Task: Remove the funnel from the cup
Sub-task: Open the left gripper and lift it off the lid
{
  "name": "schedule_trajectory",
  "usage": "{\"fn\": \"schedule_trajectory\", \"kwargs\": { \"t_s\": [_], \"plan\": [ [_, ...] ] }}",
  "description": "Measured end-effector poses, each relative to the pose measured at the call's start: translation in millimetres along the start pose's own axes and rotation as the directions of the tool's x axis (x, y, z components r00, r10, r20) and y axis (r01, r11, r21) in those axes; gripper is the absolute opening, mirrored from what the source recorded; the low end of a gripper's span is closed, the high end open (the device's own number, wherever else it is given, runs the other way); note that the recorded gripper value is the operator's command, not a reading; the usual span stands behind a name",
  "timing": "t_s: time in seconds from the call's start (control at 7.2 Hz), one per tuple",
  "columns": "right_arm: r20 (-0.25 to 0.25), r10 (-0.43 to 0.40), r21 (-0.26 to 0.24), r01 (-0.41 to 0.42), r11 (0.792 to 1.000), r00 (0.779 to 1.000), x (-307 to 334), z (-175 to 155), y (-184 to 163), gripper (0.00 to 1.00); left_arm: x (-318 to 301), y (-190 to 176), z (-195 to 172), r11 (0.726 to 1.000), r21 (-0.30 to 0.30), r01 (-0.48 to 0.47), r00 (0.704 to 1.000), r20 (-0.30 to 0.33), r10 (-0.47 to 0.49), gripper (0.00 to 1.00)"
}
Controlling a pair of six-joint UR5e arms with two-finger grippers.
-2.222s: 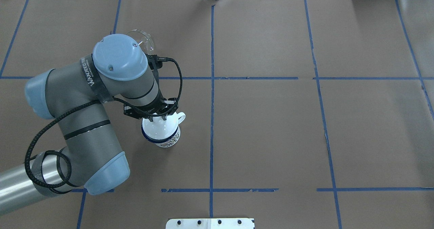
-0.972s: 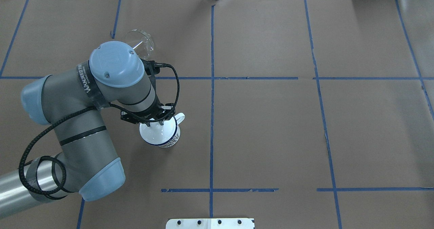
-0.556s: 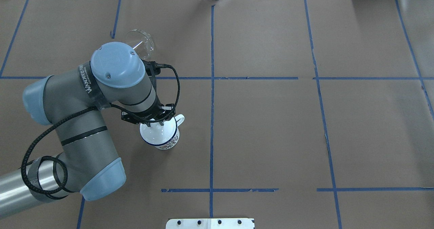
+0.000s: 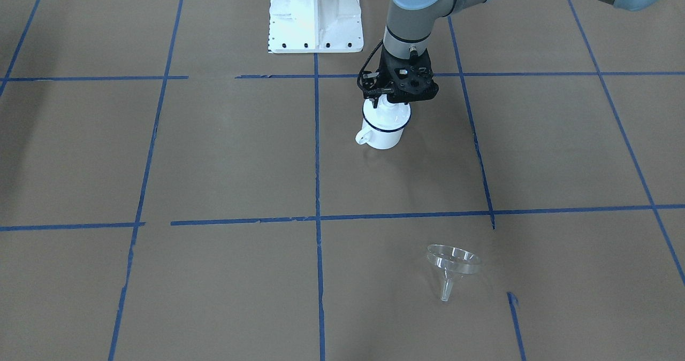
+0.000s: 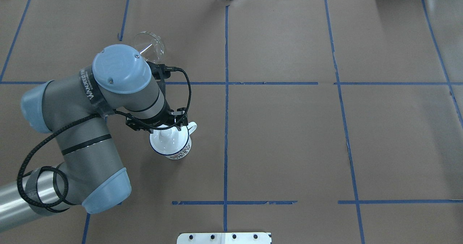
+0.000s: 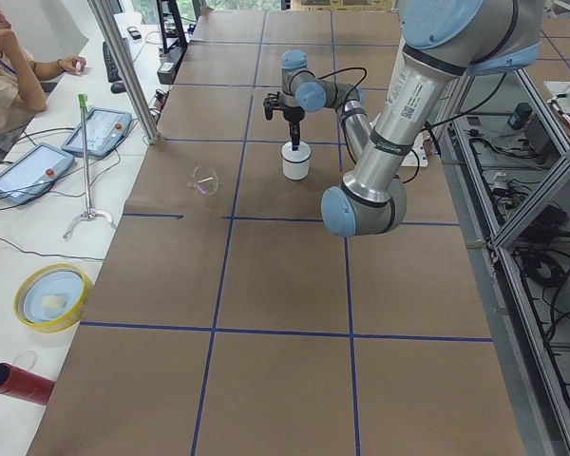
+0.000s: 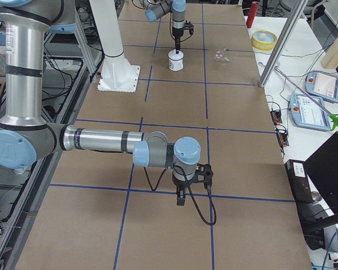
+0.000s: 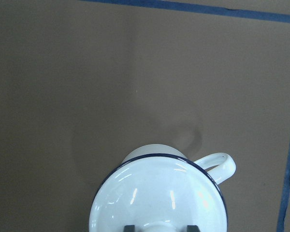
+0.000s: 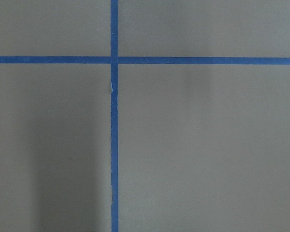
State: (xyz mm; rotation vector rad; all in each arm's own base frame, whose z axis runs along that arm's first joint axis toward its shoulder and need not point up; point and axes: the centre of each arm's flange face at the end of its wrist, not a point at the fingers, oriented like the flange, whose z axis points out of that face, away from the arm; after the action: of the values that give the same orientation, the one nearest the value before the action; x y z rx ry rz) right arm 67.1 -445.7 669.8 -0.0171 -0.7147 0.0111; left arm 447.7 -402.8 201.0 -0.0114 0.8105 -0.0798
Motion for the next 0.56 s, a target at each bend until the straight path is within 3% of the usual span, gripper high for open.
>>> {"fn": "schedule_trajectory", "kwargs": {
  "t_s": [0.28, 0.56],
  "plan": [
    [0.000, 0.000, 0.000, 0.000, 1.000, 1.000, 0.1, 0.1, 0.1, 1.00, -46.3, -29.2, -48.0, 0.986, 0.083, -0.147, 0.989, -0.019, 0.149, 1.00],
    [0.000, 0.000, 0.000, 0.000, 1.000, 1.000, 0.1, 0.1, 0.1, 1.00, -140.5, -75.3, -91.2, 0.958, 0.134, -0.254, 0.967, 0.026, 0.252, 1.00]
  ]
}}
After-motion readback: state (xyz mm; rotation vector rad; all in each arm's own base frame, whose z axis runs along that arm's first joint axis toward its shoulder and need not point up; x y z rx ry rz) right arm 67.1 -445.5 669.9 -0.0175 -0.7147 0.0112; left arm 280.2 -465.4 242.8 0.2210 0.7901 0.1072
